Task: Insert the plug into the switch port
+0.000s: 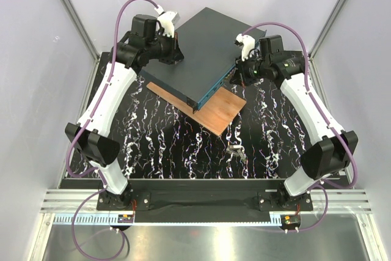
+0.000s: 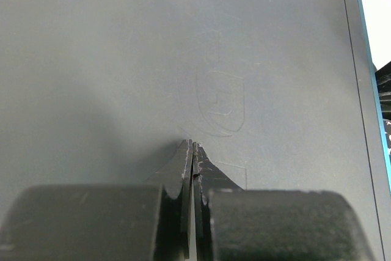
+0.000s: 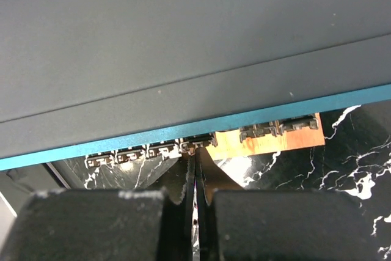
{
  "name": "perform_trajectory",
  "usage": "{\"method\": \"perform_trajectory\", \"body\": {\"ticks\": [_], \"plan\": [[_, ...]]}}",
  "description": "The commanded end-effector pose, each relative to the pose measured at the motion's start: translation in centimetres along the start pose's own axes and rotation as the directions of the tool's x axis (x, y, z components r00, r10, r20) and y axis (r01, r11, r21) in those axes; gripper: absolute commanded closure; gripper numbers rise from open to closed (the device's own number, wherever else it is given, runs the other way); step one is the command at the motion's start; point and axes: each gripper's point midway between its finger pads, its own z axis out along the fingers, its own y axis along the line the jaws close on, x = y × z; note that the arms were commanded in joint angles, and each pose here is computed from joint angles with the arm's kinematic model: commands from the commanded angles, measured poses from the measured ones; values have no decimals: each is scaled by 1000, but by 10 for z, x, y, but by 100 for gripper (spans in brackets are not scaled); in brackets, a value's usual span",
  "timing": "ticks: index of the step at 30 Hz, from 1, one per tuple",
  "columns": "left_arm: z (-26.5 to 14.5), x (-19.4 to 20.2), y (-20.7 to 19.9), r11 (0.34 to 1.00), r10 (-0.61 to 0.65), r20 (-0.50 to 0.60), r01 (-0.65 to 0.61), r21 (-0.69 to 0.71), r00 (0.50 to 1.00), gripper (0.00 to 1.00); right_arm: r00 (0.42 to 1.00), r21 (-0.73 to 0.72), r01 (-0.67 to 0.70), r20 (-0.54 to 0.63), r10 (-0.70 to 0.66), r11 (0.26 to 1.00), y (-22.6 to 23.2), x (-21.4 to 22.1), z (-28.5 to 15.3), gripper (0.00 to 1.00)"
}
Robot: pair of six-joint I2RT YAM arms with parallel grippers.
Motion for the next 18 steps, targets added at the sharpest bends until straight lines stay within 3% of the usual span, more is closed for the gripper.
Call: {"method": "perform_trajectory", "body": {"ticks": [1,18], "plan": [[6,-3,1,1000,-14,18,14,16,1000,100,985,-4,24,172,-23,1000,13,-45,-14,100],[11,-1,1,999,-26,9,26,23,1000,100,980,28,22,198,-27,999,14,-69,-13,100]]}}
